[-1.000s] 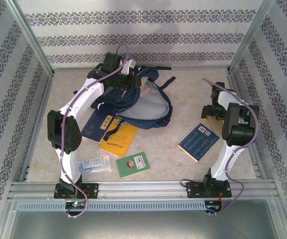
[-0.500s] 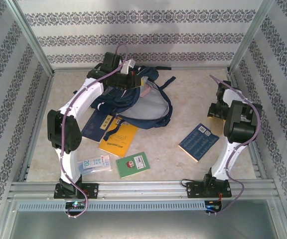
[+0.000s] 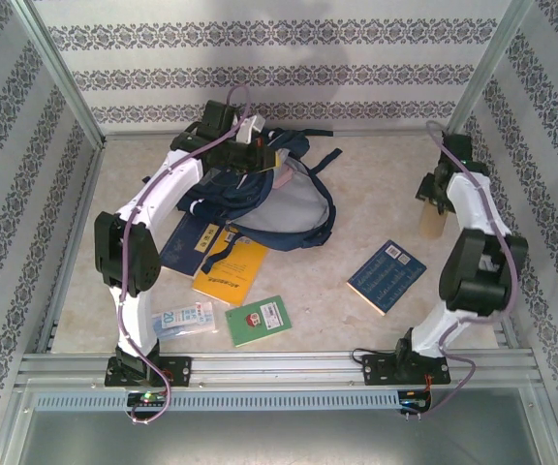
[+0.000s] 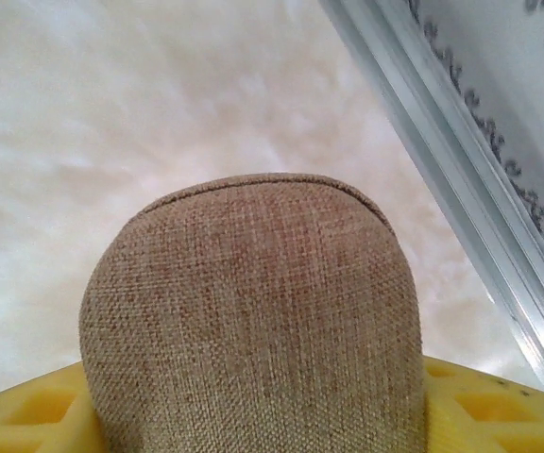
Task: Pack the student bag
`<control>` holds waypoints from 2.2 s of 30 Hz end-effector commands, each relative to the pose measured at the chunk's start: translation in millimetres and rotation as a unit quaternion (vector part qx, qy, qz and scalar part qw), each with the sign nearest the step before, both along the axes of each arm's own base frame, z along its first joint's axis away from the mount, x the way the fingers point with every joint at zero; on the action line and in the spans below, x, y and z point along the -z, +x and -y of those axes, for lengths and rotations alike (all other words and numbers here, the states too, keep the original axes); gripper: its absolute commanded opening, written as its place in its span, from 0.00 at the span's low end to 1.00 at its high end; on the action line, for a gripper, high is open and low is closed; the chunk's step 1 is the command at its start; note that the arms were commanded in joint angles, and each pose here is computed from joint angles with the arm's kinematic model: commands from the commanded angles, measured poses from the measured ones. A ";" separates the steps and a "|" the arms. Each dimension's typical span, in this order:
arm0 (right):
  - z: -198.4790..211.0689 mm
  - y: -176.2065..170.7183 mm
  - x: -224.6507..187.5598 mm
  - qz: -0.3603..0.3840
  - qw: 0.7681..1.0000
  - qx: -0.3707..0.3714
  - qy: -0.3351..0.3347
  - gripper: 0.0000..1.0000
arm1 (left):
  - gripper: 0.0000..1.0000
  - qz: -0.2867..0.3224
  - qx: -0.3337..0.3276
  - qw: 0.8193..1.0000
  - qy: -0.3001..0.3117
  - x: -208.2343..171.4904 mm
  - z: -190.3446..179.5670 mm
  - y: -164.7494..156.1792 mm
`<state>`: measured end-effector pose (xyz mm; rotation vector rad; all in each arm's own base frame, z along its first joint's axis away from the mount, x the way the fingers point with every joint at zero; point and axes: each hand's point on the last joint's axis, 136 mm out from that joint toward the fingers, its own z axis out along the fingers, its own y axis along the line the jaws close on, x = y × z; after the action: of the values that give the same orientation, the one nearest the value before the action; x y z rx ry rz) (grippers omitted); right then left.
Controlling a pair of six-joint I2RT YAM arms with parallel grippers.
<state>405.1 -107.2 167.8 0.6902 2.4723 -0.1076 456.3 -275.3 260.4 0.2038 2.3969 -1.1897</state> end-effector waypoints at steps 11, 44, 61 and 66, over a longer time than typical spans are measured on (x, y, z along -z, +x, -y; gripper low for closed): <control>-220.1 10.3 -57.5 0.211 0.903 -0.117 0.355 0.40 | 0.00 0.101 0.050 0.993 -0.035 -88.2 2.5 -20.8; -436.6 82.6 -20.0 0.207 0.874 -0.133 0.419 0.98 | 0.00 0.121 0.088 0.985 -0.087 -129.4 33.9 -19.5; -330.7 -68.0 -100.9 0.225 0.888 -0.389 0.102 0.86 | 0.00 0.079 0.038 0.994 -0.069 -92.4 6.9 3.2; -359.6 -161.1 -63.1 0.145 0.828 -0.534 0.088 0.77 | 0.00 0.063 0.030 0.995 -0.065 -74.4 3.1 -4.9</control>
<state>291.8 243.4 296.9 -0.3207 2.0476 0.6798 454.6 -287.4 302.3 0.2881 2.3227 -1.3264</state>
